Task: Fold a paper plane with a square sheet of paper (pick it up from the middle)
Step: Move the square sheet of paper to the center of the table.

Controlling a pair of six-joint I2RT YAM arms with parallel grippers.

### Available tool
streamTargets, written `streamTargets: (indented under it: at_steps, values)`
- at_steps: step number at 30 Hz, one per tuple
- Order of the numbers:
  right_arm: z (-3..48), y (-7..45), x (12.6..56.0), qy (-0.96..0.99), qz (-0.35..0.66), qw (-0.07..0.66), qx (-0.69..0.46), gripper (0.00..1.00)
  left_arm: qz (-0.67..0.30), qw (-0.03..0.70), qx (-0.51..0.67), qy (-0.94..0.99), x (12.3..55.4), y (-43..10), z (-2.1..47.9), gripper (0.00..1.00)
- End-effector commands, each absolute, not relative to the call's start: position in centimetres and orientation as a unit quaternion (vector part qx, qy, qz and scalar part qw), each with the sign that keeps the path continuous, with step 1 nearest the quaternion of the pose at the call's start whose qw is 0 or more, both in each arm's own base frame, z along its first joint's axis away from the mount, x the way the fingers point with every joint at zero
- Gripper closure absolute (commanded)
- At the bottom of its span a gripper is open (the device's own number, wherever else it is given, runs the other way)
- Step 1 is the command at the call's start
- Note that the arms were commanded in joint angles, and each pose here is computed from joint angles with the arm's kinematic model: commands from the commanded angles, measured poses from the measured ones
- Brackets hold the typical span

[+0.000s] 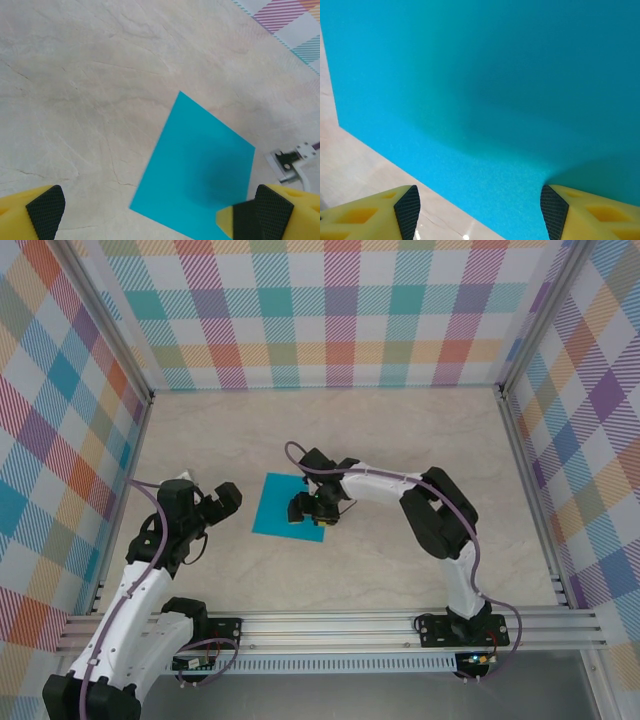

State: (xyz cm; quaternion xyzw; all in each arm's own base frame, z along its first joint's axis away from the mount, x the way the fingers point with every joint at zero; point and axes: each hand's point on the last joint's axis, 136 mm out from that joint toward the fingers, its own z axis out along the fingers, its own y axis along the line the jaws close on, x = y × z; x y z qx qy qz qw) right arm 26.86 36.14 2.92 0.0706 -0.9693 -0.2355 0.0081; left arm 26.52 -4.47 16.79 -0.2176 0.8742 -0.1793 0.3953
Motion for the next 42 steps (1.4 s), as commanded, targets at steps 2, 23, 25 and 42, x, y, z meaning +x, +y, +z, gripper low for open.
streamTargets:
  at_steps: [2,23,25,42]
  values:
    - [2.2,29.3,26.0,-0.983,-0.170,0.022,0.062,0.32,-0.192,0.382,-0.194,0.883,25.6,-5.0,16.8,0.00]
    - [2.6,35.9,28.3,-0.972,-0.225,-0.003,0.071,0.32,-0.212,0.373,-0.217,0.877,25.6,-5.4,16.6,0.00]
    - [1.9,35.0,27.8,-0.974,-0.214,0.002,0.069,0.33,-0.201,0.373,-0.229,0.876,25.5,-4.9,16.4,0.00]
    - [3.5,29.4,23.6,-0.965,-0.258,-0.007,0.032,0.32,-0.189,0.280,-0.170,0.926,23.2,-6.2,16.5,0.00]
